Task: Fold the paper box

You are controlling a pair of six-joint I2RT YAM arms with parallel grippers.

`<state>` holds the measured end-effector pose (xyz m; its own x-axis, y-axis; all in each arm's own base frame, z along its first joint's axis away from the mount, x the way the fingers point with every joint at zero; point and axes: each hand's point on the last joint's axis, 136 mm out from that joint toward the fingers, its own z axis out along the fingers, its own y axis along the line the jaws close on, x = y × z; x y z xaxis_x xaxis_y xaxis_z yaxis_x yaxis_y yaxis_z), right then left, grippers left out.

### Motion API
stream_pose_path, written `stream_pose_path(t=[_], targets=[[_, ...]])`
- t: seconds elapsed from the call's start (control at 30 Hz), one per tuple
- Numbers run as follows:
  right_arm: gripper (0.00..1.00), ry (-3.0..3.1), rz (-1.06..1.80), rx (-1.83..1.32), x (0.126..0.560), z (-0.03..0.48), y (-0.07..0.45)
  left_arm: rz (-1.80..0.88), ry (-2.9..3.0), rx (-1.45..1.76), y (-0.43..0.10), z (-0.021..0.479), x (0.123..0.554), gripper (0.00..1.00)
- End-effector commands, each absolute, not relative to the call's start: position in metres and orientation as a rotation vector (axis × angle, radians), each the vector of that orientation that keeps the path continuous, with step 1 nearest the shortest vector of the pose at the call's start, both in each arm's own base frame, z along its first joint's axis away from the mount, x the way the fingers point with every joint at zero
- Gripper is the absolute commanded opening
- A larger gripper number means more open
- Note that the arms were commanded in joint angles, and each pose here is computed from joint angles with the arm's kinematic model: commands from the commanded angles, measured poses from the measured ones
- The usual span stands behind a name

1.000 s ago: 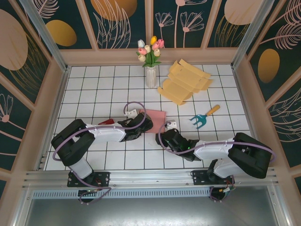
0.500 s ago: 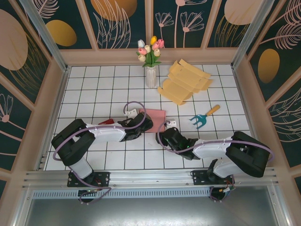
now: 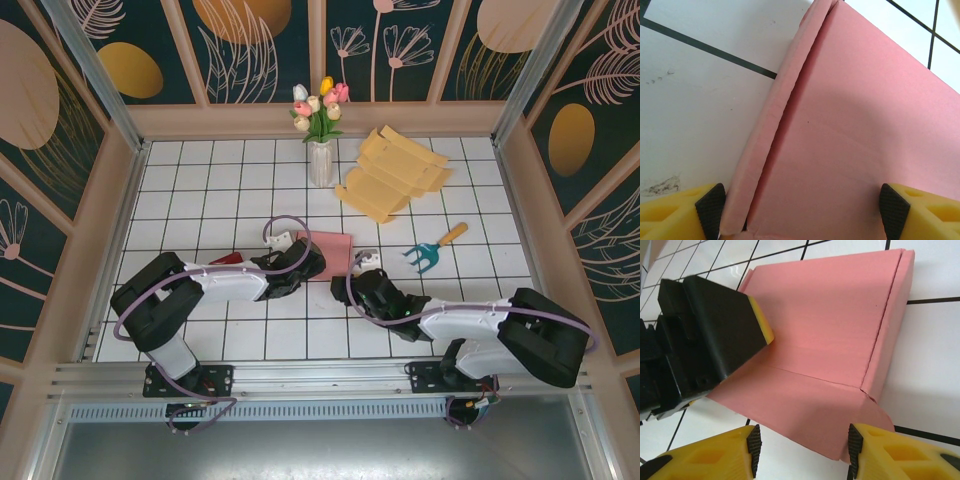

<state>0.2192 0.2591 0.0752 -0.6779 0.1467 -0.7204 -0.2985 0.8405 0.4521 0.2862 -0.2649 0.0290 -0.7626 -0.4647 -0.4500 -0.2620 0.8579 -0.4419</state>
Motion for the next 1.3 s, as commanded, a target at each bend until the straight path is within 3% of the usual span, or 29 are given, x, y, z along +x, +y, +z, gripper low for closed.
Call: stream_pose_path(t=[0.0,0.37,0.7,1.27], targets=[[0.52,2.185,0.696,-0.023,0.229,0.082,0.252,-0.187,2.676,-0.467,-0.222,-0.028,0.245,0.81],[0.52,2.227,0.698,-0.01,0.233,0.069,0.255,-0.177,2.683,-0.468,-0.222,-0.03,0.244,0.81],[0.43,2.248,0.732,-0.038,0.234,0.061,0.268,-0.17,2.687,-0.456,-0.222,-0.032,0.244,0.81],[0.4,2.24,0.673,-0.077,0.234,0.046,0.26,-0.162,2.704,-0.462,-0.222,-0.042,0.242,0.81]])
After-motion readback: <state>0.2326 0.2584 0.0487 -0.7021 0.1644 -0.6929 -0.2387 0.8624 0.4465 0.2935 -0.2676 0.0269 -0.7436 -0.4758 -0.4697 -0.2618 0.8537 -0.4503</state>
